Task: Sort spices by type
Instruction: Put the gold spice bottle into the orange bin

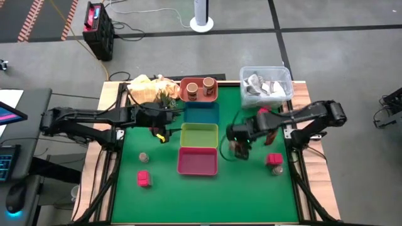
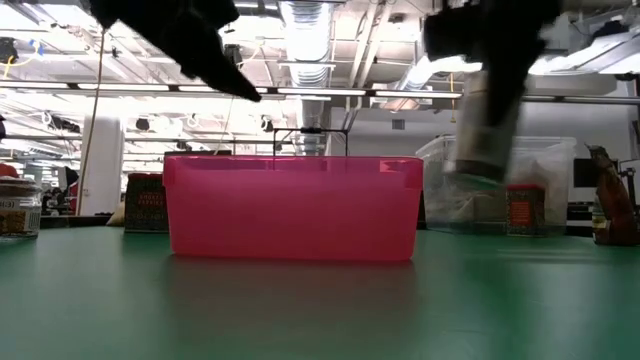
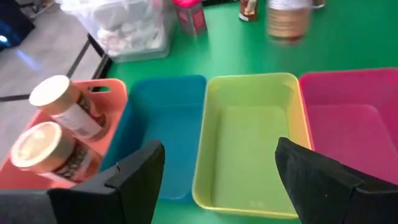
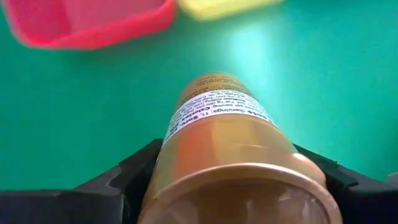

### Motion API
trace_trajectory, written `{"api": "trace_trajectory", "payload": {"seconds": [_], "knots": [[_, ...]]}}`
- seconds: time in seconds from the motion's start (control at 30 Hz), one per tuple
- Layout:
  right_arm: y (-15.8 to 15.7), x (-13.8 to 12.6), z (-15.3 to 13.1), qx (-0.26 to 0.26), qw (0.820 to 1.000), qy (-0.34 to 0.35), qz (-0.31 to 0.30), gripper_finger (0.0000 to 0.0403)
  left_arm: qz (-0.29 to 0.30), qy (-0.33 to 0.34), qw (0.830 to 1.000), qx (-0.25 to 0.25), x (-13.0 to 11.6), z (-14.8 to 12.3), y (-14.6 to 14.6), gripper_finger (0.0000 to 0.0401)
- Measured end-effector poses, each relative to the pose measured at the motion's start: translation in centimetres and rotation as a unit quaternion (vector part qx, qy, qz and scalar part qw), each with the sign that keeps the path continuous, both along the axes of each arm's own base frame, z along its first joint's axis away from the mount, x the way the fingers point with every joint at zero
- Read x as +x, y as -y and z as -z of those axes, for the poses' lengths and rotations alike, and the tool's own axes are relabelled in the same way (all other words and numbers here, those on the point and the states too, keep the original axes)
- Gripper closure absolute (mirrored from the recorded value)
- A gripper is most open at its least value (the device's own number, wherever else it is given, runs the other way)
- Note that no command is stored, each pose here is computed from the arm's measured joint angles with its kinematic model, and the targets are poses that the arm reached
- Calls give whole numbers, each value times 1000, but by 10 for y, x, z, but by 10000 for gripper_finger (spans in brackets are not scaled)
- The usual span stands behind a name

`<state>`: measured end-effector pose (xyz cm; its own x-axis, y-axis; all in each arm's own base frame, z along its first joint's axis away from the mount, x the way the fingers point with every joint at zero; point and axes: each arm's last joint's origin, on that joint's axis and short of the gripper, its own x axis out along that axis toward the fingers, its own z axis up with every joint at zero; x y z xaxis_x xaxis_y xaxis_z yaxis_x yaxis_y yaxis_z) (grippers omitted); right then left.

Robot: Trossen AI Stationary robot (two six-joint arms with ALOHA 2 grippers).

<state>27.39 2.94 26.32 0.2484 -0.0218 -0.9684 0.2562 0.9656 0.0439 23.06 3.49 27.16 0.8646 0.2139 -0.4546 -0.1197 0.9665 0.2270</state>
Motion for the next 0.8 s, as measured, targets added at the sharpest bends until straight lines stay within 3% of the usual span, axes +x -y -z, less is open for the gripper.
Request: {"api": "trace_trajectory", "payload": {"seconds": [0.2, 0.33, 0.43, 0.53, 0.6, 0.8], "knots": [[36, 32, -12, -129, 987, -6, -96, 99, 2, 6, 1000, -4, -3, 7, 0, 111], [58, 52, -20, -234, 955, -36, -176, 99, 20, 29, 999, -18, -5, 3, -2, 111], [72, 66, -29, -288, 930, -57, -223, 99, 51, 61, 995, -56, -7, 15, -5, 111], [91, 78, -36, -311, 916, -50, -247, 99, 62, 88, 991, -84, -7, 29, -7, 111], [107, 87, -38, -317, 917, -35, -240, 99, 49, 87, 991, -88, -9, 34, -10, 111], [163, 110, -30, -262, 946, -19, -191, 99, 4, 95, 992, -78, -13, 32, -16, 111]]}}
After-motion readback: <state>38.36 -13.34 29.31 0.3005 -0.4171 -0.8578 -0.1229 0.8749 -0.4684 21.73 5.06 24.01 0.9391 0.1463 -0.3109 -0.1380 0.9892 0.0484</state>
